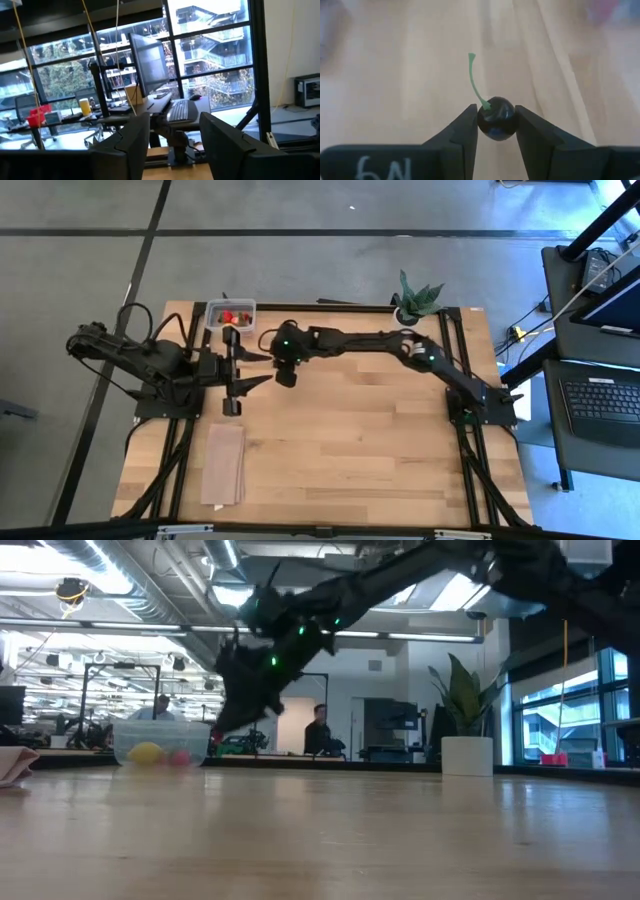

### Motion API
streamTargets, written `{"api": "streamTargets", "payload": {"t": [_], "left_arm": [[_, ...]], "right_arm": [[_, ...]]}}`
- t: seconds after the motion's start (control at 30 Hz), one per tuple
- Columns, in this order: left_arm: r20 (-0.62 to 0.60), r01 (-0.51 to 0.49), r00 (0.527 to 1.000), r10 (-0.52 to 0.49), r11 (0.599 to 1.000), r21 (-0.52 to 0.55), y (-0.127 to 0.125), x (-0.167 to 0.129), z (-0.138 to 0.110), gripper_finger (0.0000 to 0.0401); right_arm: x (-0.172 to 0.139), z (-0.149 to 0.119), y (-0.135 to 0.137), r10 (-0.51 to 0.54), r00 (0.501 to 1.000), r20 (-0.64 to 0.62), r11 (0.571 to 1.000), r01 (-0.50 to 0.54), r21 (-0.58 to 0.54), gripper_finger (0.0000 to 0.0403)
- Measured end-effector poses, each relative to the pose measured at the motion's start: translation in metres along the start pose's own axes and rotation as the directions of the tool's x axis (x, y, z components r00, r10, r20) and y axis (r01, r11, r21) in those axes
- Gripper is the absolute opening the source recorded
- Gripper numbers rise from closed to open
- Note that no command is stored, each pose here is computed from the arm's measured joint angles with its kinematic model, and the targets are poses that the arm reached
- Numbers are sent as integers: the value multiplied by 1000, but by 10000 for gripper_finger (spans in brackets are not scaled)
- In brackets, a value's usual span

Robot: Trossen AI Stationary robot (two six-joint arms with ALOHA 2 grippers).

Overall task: Pick and placing Produce into tupperware
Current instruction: Put the black cherry into the transparent container

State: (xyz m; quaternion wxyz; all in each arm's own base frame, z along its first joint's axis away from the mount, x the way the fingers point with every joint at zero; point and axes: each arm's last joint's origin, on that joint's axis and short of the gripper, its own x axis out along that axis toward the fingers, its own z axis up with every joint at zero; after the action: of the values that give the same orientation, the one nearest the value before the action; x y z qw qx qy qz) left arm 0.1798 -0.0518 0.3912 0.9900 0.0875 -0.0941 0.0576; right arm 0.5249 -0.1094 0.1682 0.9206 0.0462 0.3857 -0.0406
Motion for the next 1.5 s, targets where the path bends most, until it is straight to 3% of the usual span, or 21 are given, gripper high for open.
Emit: {"api": "streamTargets", "payload": {"t": [0.37, 0.67, 0.93, 1.07, 1.5], "left_arm": [[-12, -14, 1000, 13, 1000, -16, 0, 0, -1, 163], [-12, -14, 1000, 14, 1000, -13, 0, 0, -1, 170], [-25, -11, 1000, 10, 1000, -5, 0, 0, -2, 160], [-43, -6, 999, 6, 1000, 3, -1, 0, -4, 161], [-52, -3, 999, 3, 1000, 7, -1, 0, -5, 162]], "right_arm": [[26, -27, -18, -7, 975, -221, 999, 17, 47, 124], [24, -24, -17, -8, 977, -214, 998, 20, 55, 136], [20, -16, -18, -27, 981, -191, 978, 65, 199, 137], [19, -15, -19, -51, 981, -188, 987, 78, 139, 137], [19, -15, -19, -79, 979, -186, 989, 100, 110, 138]]}}
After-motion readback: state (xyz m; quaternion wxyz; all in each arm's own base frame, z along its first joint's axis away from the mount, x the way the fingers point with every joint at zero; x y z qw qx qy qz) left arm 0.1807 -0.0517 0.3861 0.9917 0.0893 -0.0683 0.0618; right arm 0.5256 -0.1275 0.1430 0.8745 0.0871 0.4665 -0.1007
